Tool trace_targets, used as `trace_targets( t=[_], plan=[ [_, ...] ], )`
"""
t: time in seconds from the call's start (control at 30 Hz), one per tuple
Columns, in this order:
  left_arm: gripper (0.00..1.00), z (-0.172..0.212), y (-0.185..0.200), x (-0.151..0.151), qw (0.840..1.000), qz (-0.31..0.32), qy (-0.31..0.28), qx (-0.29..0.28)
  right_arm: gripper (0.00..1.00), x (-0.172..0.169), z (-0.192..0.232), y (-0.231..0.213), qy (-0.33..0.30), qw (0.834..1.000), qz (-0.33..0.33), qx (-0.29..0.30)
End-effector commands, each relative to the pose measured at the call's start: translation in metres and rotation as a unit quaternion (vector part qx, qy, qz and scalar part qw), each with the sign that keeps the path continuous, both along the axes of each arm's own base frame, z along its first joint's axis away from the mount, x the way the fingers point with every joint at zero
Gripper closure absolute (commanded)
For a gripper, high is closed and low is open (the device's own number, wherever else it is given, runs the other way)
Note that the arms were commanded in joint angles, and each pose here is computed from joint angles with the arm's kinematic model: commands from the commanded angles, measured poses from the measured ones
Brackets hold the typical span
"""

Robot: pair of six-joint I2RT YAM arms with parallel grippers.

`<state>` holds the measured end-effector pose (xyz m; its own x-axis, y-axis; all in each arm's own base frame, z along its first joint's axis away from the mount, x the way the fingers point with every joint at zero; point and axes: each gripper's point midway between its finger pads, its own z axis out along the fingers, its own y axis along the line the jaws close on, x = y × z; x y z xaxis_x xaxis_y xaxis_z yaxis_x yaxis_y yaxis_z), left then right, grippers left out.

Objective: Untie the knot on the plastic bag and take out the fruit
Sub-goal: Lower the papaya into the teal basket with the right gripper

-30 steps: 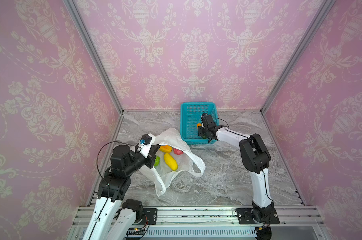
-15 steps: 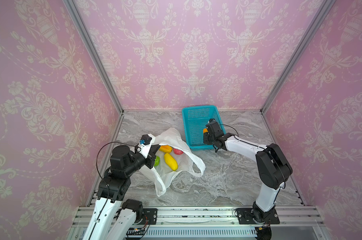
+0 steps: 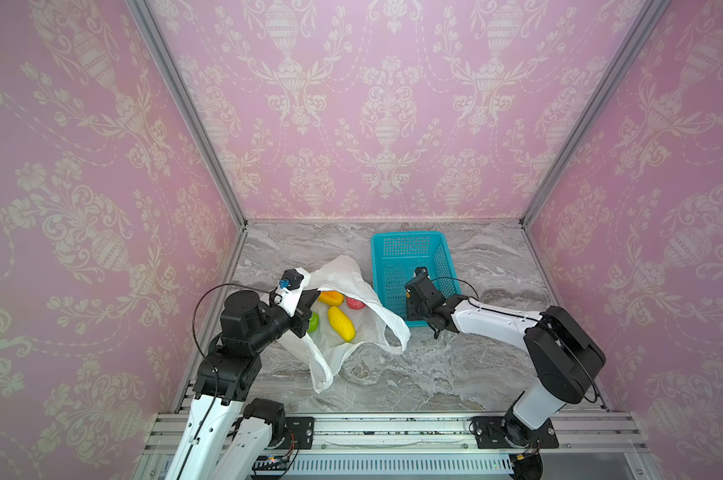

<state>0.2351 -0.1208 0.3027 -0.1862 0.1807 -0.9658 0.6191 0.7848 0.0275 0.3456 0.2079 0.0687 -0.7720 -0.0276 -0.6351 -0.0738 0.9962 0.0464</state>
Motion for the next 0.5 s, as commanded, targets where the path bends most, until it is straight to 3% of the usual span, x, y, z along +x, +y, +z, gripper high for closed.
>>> trace_targets(
  t=[0.0, 0.2, 0.47],
  plan=[
    [1.0, 0.0, 0.001, -0.001, 1.0, 0.003, -0.002, -0.007, 0.92, -0.003, 0.01, -0.003, -0.028, 0.999, -0.022, 0.011],
    [1.0, 0.0, 0.001, 0.0, 1.0, 0.002, 0.0, -0.008, 0.78, 0.0, 0.017, -0.013, -0.051, 0.998, -0.038, -0.004],
    [1.0, -0.001, 0.002, 0.0, 1.0, 0.004, 0.0, -0.006, 0.71, -0.001, 0.014, -0.036, -0.06, 0.996, -0.056, -0.025]
  ],
)
